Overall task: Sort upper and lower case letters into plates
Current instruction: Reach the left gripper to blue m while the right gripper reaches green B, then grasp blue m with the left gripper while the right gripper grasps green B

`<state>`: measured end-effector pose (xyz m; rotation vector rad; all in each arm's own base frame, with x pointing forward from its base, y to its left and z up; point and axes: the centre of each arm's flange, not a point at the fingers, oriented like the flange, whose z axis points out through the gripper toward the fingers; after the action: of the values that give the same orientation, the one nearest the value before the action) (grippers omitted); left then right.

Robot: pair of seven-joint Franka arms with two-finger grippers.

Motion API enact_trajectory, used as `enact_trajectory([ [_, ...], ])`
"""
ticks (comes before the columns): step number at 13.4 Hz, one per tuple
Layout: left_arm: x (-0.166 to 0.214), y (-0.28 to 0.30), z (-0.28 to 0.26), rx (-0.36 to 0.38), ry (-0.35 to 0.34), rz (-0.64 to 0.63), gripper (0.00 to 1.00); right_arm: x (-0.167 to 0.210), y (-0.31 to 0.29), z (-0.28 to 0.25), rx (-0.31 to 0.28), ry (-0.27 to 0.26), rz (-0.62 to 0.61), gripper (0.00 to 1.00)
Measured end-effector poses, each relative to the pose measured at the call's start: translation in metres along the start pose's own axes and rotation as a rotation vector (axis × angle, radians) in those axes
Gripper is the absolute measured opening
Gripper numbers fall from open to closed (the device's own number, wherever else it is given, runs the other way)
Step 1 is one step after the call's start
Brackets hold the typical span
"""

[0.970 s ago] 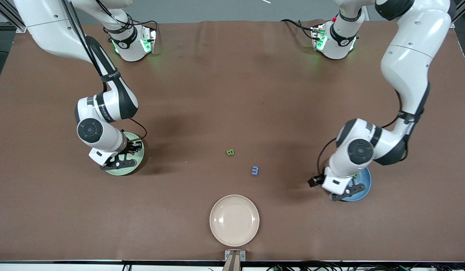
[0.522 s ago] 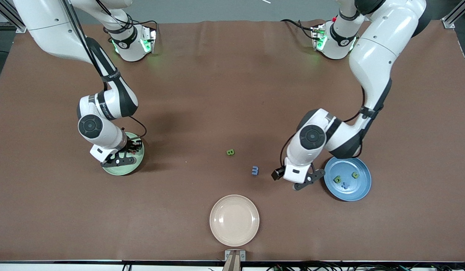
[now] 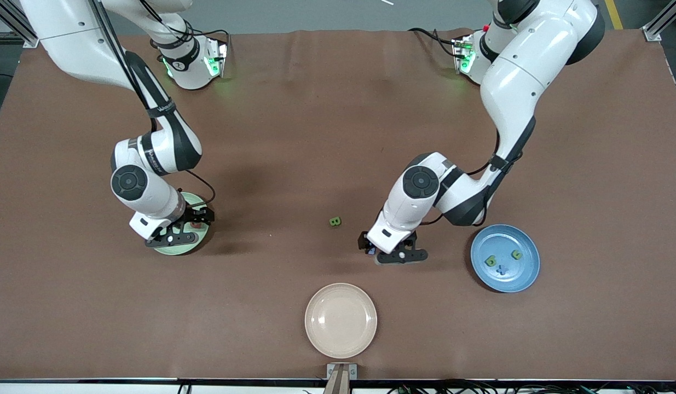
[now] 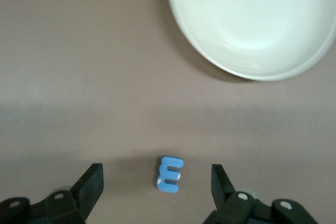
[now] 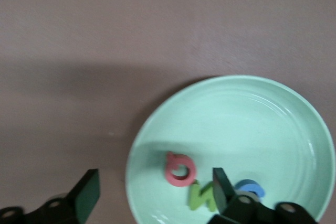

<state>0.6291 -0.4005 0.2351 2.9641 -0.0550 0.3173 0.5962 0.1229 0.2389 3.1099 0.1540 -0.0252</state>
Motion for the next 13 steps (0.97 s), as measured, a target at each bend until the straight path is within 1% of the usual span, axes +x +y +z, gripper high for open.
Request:
enact_trajectory([
  [1,-0.001,0.002,0.006,-0.012,0.022,0.088,0.84,0.004,-0.017,-0.008,0.020,0.006,0.040,1.00],
  [2,-0.002,0.004,0.010,-0.020,0.043,0.150,0.84,0.007,-0.041,-0.017,0.040,0.012,0.088,1.00],
  [4,-0.004,0.006,0.015,-0.022,0.077,0.234,0.71,0.011,-0.098,-0.031,0.063,0.023,0.185,1.00],
  [6,-0.007,0.007,0.022,-0.029,0.095,0.278,0.72,0.014,-0.158,-0.033,0.078,0.019,0.286,1.00],
  [8,-0.017,0.005,0.037,-0.043,0.084,0.296,0.72,0.017,-0.217,-0.027,0.083,-0.001,0.354,1.00],
  [9,-0.024,0.002,0.045,-0.042,0.069,0.300,0.72,0.015,-0.247,-0.023,0.086,-0.008,0.362,1.00],
  [11,-0.038,-0.002,0.058,-0.037,0.039,0.306,0.71,0.006,-0.299,-0.014,0.094,-0.005,0.345,1.00],
  [13,-0.041,-0.003,0.059,-0.038,0.037,0.311,0.68,-0.001,-0.330,-0.006,0.077,0.018,0.298,1.00],
])
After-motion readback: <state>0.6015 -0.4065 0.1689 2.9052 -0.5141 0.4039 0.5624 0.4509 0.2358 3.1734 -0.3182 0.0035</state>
